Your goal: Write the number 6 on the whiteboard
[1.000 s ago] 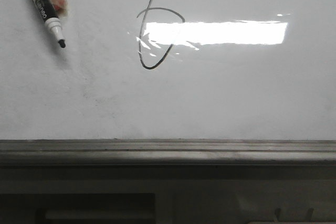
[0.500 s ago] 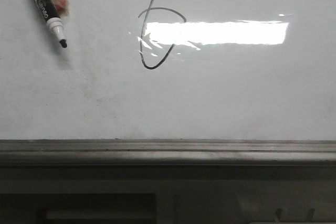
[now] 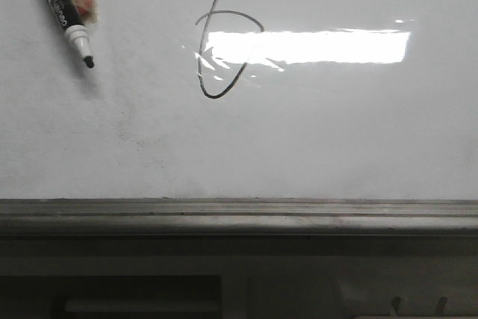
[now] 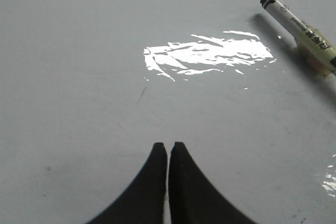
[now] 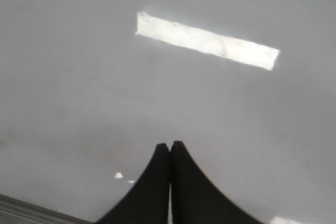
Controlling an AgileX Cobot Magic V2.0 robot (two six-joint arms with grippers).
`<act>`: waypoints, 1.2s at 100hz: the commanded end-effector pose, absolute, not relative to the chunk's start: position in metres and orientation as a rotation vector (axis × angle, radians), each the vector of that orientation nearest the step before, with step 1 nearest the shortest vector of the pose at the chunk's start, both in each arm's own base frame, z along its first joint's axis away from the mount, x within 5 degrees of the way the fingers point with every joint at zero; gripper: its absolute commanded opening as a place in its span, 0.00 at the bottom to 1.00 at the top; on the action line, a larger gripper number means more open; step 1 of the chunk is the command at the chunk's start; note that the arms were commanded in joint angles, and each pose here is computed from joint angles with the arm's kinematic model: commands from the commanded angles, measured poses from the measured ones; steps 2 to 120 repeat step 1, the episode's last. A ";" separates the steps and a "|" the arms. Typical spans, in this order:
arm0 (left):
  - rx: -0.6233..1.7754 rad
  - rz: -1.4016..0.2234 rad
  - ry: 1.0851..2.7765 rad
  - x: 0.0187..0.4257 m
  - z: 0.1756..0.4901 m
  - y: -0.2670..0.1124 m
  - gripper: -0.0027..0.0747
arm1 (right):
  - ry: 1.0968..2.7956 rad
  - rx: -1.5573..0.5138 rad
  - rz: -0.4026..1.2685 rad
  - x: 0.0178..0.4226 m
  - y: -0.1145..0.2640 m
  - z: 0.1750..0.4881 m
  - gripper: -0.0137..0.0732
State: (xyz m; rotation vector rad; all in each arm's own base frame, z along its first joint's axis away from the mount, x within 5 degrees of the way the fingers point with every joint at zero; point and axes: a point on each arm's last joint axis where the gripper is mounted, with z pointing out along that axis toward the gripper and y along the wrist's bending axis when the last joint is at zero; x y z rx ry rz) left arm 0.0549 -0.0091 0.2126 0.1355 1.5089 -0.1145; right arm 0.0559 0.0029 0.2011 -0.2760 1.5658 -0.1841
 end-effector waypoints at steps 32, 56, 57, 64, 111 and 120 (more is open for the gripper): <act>0.116 -0.118 1.462 0.054 0.204 -0.008 0.01 | 1.492 -0.269 -0.193 0.055 0.003 0.202 0.08; 0.116 -0.118 1.462 0.054 0.204 -0.008 0.01 | 1.492 -0.269 -0.193 0.055 0.003 0.202 0.08; 0.116 -0.118 1.462 0.054 0.204 -0.008 0.01 | 1.492 -0.269 -0.193 0.055 0.003 0.202 0.08; 0.116 -0.118 1.462 0.054 0.204 -0.008 0.01 | 1.492 -0.269 -0.193 0.055 0.003 0.202 0.08; 0.116 -0.118 1.462 0.054 0.204 -0.008 0.01 | 1.492 -0.269 -0.193 0.055 0.003 0.202 0.08; 0.116 -0.118 1.462 0.054 0.204 -0.008 0.01 | 1.492 -0.269 -0.193 0.055 0.003 0.202 0.08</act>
